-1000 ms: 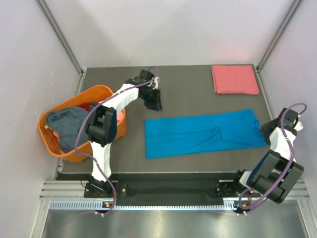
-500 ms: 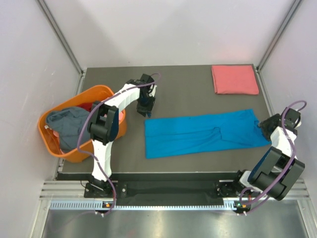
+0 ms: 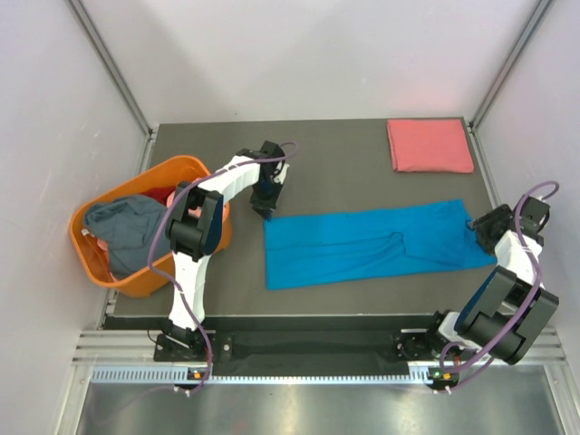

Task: Fold and stack the t-shirts
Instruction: Fold the tshirt

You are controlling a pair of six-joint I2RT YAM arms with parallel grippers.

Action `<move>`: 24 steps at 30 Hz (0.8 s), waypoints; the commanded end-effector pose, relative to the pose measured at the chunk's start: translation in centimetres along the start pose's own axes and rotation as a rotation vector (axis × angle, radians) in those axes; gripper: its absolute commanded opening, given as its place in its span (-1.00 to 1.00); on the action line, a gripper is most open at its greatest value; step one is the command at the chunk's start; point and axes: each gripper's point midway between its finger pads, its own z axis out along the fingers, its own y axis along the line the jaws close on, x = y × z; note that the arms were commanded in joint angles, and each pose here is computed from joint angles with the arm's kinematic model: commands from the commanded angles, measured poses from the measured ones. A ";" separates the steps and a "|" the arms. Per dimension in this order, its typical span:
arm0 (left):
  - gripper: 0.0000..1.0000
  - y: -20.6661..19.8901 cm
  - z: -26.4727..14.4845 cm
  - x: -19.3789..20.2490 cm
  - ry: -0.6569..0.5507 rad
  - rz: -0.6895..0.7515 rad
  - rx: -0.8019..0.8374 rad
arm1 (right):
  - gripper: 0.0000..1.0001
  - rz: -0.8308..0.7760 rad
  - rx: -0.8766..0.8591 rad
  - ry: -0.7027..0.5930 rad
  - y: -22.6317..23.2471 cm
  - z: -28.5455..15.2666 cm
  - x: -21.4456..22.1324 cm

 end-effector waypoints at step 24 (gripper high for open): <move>-1.00 3.2 -2.1 1.7 -0.018 -0.110 -0.194 | -0.03 -0.141 0.100 0.023 10.3 4.3 -2.2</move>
